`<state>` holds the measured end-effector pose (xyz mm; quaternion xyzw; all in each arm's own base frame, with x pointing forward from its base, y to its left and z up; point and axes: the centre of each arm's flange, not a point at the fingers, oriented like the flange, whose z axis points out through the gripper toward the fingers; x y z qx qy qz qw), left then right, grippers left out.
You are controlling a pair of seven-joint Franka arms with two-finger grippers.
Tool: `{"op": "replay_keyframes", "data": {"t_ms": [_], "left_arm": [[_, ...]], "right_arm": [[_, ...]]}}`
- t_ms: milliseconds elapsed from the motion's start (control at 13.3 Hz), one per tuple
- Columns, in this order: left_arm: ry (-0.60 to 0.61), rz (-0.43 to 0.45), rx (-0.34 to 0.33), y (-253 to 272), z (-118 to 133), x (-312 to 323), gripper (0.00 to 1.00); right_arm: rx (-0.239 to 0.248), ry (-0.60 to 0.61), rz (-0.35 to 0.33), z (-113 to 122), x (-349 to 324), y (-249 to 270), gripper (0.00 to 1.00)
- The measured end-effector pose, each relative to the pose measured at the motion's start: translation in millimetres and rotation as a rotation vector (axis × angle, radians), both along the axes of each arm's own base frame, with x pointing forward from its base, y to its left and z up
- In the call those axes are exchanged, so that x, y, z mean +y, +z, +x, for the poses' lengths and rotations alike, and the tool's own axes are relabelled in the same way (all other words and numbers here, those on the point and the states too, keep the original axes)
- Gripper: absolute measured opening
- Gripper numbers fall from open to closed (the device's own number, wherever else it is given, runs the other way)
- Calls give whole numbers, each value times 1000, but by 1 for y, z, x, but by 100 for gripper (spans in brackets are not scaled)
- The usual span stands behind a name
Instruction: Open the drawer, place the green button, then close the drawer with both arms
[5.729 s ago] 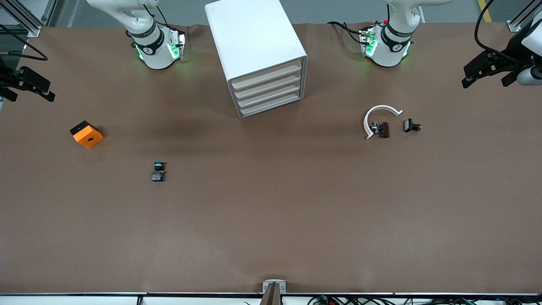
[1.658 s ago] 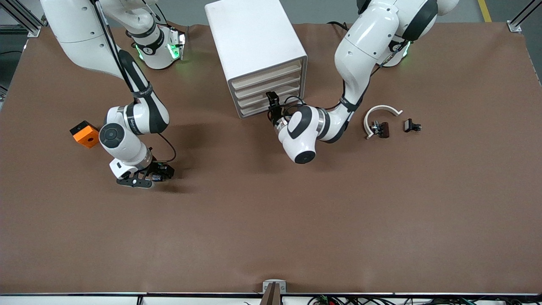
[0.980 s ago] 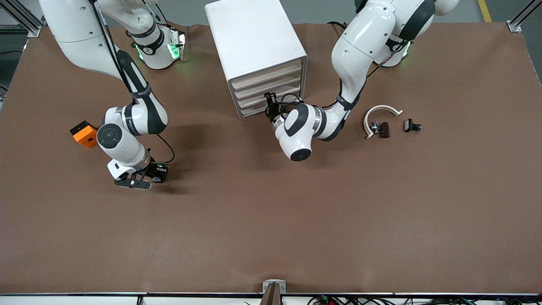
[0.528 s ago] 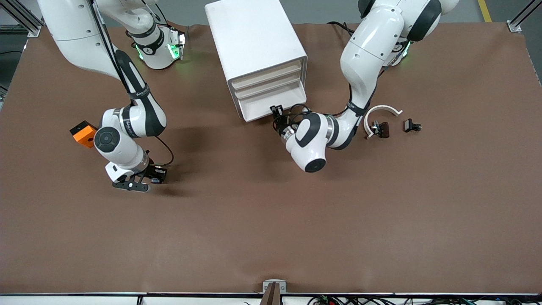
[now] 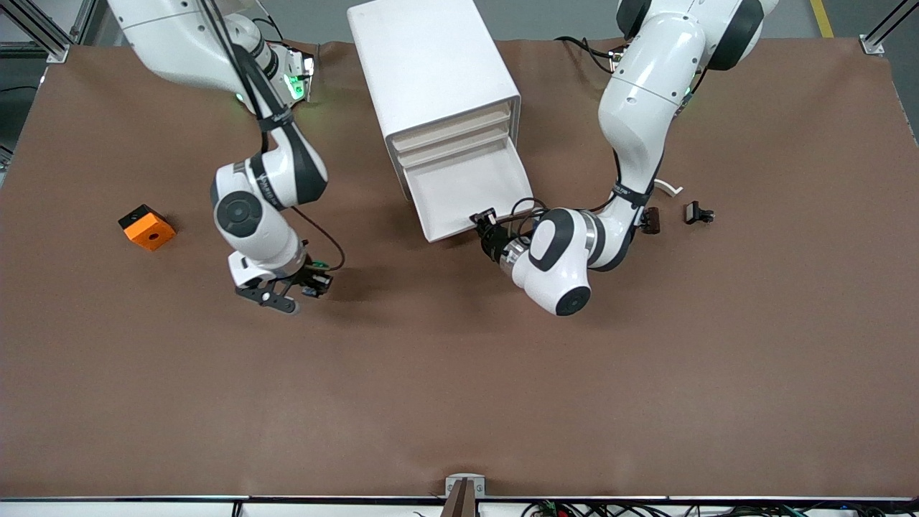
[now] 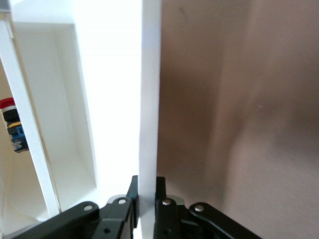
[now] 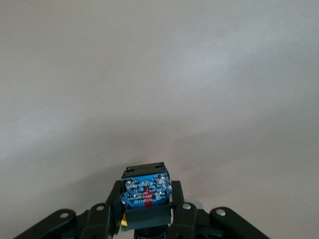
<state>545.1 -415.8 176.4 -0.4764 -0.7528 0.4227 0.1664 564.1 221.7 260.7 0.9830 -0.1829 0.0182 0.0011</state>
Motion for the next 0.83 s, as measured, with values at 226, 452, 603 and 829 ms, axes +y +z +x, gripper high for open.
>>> {"op": "replay_keyframes", "data": {"t_ms": [226, 452, 603, 829], "left_arm": [[28, -13, -102, 2, 19, 9, 51], [50, -24, -184, 26, 46, 15, 85], [55, -29, -259, 52, 68, 26, 100], [-108, -48, -466, 99, 90, 43, 100]], "right_arm": [[35, -89, -12, -17, 58, 36, 41], [22, -162, -2, -41, 137, 83, 41], [18, -197, 11, -56, 165, 92, 41], [14, -268, 31, -79, 201, 98, 41]]}}
